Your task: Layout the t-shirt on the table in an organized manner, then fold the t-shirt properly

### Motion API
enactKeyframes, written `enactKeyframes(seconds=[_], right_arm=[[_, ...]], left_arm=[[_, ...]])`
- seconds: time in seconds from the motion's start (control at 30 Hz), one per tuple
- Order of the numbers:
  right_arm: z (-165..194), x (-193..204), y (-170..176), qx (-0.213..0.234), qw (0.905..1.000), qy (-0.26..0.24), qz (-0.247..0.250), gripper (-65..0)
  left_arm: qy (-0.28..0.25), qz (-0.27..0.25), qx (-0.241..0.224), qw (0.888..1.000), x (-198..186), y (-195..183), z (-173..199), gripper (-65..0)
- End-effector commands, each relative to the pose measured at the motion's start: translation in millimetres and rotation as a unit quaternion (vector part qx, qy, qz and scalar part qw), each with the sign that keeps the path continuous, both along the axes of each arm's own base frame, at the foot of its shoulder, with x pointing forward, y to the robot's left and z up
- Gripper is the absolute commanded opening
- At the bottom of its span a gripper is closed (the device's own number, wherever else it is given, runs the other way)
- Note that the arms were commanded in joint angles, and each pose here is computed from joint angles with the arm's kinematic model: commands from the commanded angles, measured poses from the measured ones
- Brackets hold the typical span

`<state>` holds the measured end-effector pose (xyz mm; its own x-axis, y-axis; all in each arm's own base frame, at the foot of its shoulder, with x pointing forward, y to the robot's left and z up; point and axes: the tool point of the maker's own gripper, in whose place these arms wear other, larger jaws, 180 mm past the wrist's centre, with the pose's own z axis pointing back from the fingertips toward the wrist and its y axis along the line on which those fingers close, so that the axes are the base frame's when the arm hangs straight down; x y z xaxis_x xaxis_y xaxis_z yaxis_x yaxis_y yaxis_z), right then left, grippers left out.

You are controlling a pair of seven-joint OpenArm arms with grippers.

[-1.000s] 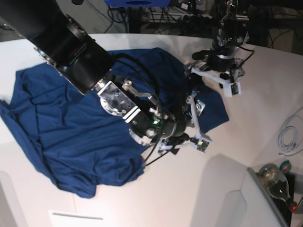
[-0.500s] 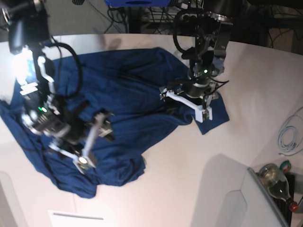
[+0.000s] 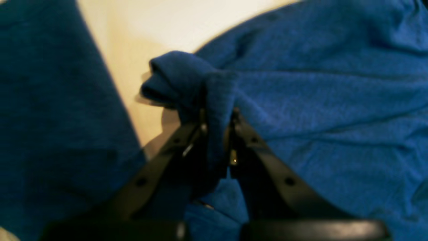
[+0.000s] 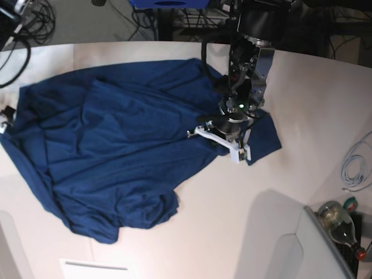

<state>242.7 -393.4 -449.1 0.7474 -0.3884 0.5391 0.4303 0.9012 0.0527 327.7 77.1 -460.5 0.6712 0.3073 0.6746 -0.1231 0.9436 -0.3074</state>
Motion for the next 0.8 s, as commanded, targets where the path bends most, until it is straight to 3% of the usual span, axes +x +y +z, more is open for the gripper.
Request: enactKeyframes(seconds=[0.0,0.13,0.27,0.47,0.6,0.67,0.7,0.77], right_arm=[[8.0,0.7,-7.0,-0.010,0.9998,-0.009,0.012,-17.0],[-7.8,-23.3,7.7,0.004,0.9979,0.014,0.064,-17.0],[-25.7,-44.7,24.7,0.025,0.9968,0.034,0.068,-17.0],[-35.8,-44.9,52.4,0.051,0.9953,0.028,0.077,-17.1],[0.6,-35.1,63.3,0.004,0.9904,-0.014,0.137,-17.4],[31.0,-31.1,80.9,-0.032,0.9806,-0.041,0.189,-17.3],[42.4,-27.4,99.3,-0.043,0.9700,-0.052,0.233,-17.1],[51.4,-31.3,144.6,-0.055,0.9356,-0.043,0.346,-17.4]], left_arm=[[-0.030,0.002,-0.008,1.000,8.2,-2.7,16.9,-65.0],[-0.047,0.003,-0.003,0.999,3.0,4.5,29.1,-65.0],[-0.042,-0.001,0.000,0.999,-2.8,5.0,25.7,-65.0],[-0.042,0.001,0.001,0.999,-7.3,6.9,25.7,-65.0],[-0.046,0.002,0.005,0.999,-3.4,10.7,27.9,-65.0],[-0.059,-0.002,0.005,0.998,7.4,8.0,36.6,-65.0],[-0.067,-0.003,0.004,0.998,13.8,6.8,41.8,-65.0],[-0.082,-0.002,0.002,0.997,26.9,5.0,52.6,-65.0]])
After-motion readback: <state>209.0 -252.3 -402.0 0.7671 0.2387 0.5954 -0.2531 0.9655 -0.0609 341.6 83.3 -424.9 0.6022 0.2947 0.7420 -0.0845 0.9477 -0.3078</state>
